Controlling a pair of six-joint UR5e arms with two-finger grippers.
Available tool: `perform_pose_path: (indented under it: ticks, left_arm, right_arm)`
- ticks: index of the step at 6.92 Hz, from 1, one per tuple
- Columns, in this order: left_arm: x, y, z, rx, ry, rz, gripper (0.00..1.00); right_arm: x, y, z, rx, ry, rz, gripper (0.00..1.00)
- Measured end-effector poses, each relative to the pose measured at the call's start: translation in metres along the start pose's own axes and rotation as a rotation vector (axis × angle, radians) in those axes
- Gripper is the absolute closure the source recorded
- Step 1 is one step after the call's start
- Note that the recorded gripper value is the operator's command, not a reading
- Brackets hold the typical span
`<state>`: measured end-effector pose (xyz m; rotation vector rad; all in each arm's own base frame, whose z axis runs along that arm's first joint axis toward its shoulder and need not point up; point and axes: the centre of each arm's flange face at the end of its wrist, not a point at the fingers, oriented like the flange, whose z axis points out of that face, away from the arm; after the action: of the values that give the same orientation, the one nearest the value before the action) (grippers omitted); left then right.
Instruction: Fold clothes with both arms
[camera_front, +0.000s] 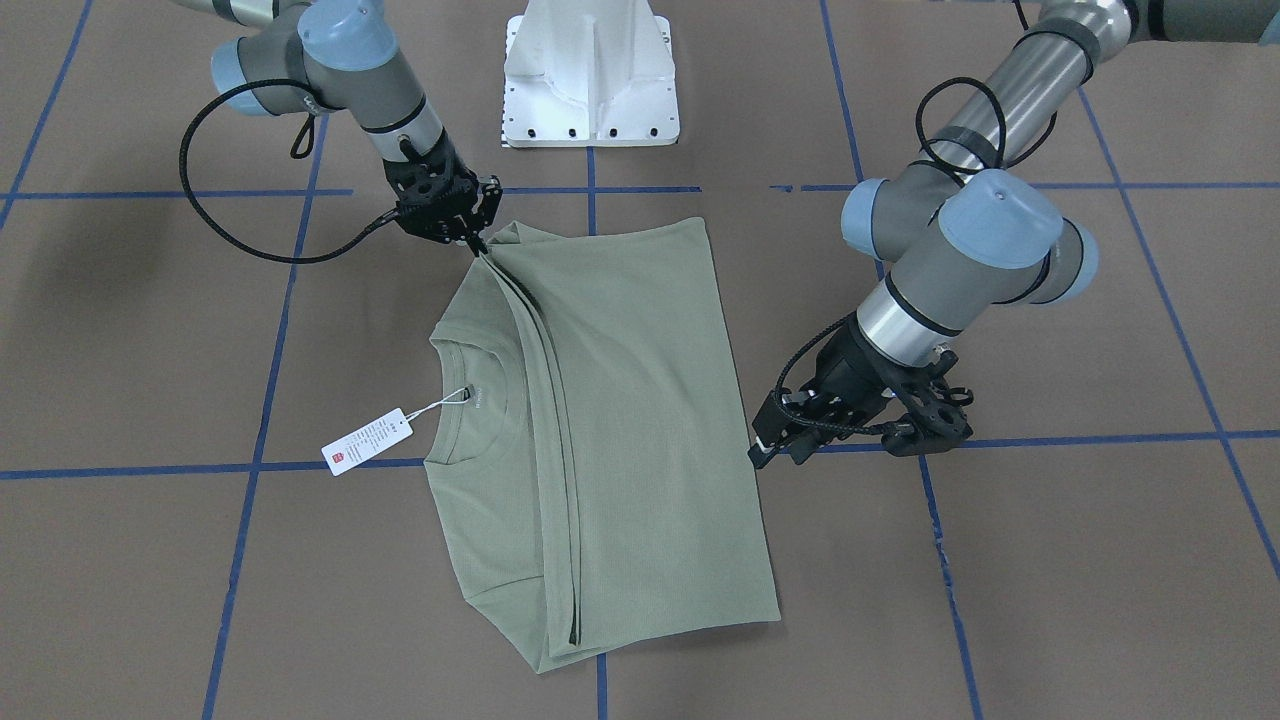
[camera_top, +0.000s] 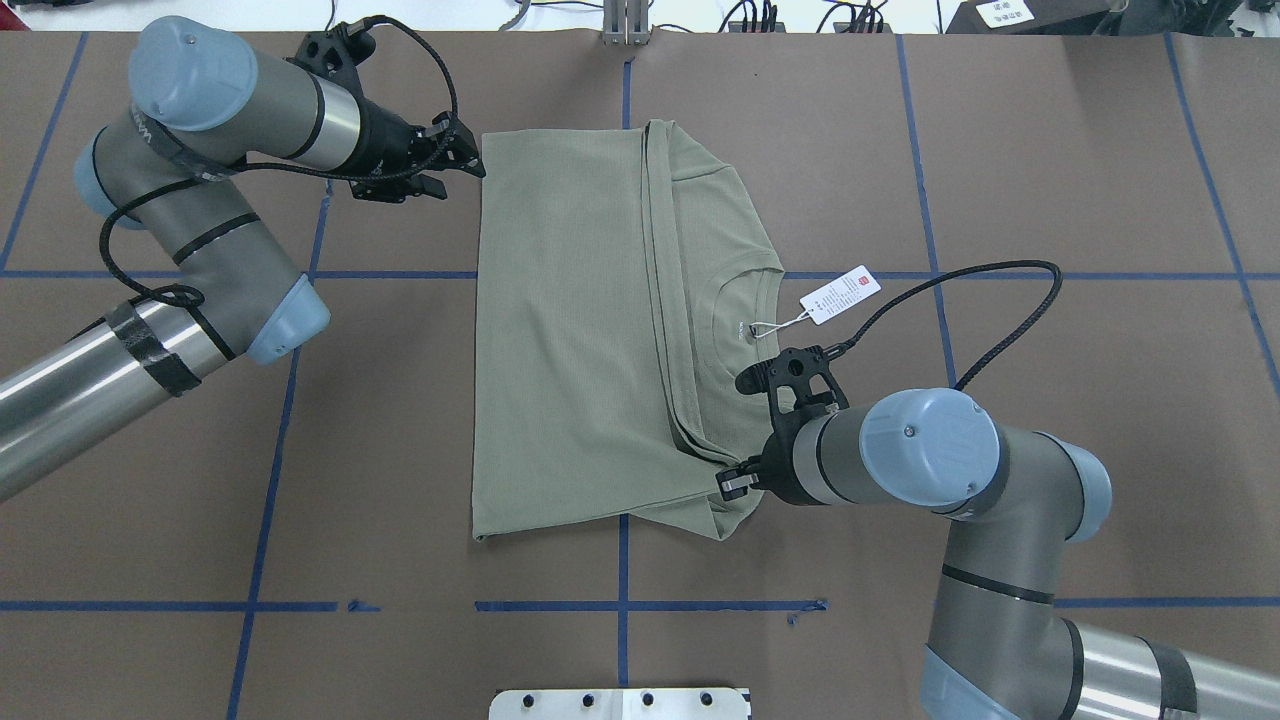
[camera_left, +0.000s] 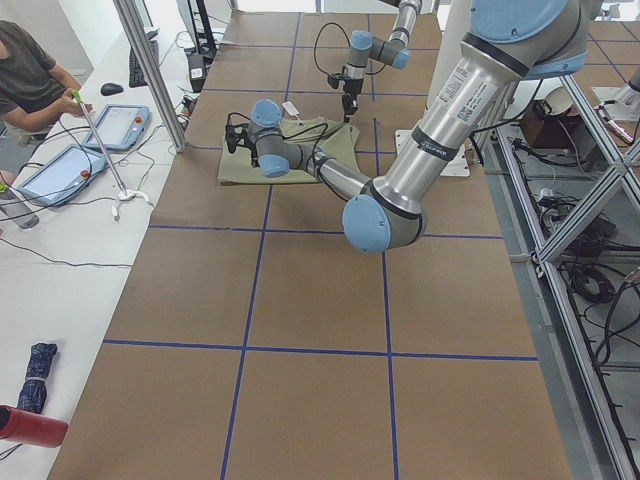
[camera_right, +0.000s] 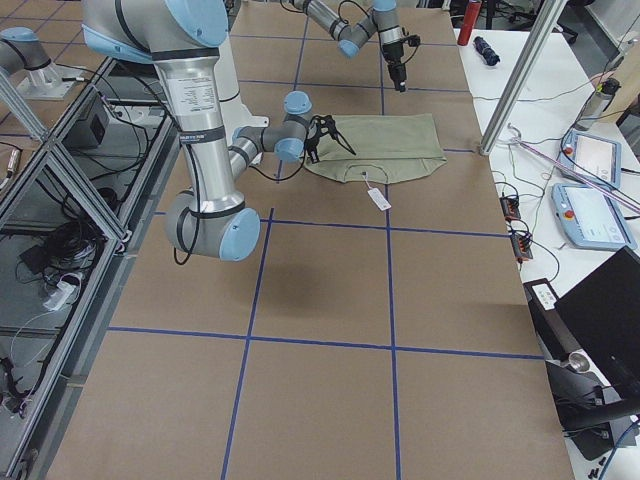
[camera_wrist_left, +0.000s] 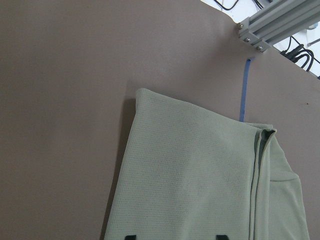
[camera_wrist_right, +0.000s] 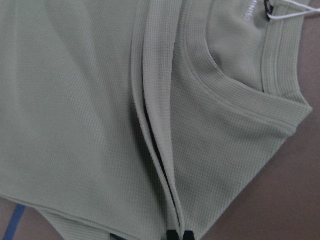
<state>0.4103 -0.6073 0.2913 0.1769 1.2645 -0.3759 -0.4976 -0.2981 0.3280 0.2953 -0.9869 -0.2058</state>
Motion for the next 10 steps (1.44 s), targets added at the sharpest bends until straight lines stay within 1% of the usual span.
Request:
perform_pose_path:
  ticks: [1, 2, 3, 4, 5, 6, 8, 9, 10]
  left_arm:
    - [0.0, 0.0, 0.0, 0.001, 0.0, 0.0, 0.39]
    - [0.0, 0.0, 0.0, 0.001, 0.0, -0.002, 0.39]
    - [0.0, 0.0, 0.0, 0.001, 0.001, -0.003, 0.39]
    - [0.0, 0.0, 0.0, 0.001, 0.001, -0.004, 0.39]
    - [0.0, 0.0, -0.001, 0.002, 0.001, -0.005, 0.39]
    - [0.0, -0.001, -0.001, 0.002, 0.0, -0.006, 0.39]
    - [-0.001, -0.001, -0.001, 0.003, -0.001, -0.007, 0.39]
    - [-0.001, -0.001, -0.001, 0.003, -0.001, -0.007, 0.39]
    - [-0.001, -0.001, 0.0, 0.003, -0.002, -0.007, 0.39]
  right_arm:
    - [-0.001, 0.019, -0.003, 0.005, 0.003, 0.03, 1.0]
    - [-0.009, 0.035, -0.002, 0.022, 0.008, 0.068, 0.88]
    - [-0.018, 0.046, -0.003, 0.039, 0.004, 0.085, 0.54]
    - [-0.025, 0.049, -0.007, 0.037, -0.01, 0.092, 0.28]
    - [-0.027, 0.048, -0.009, 0.025, -0.02, 0.098, 0.17]
    - [-0.027, 0.047, -0.01, 0.021, -0.024, 0.101, 0.19]
    - [-0.025, 0.04, -0.012, 0.031, -0.024, 0.114, 0.2]
    - [-0.024, 0.036, -0.014, 0.039, -0.025, 0.173, 0.23]
    - [-0.025, 0.033, -0.014, 0.047, -0.027, 0.305, 0.24]
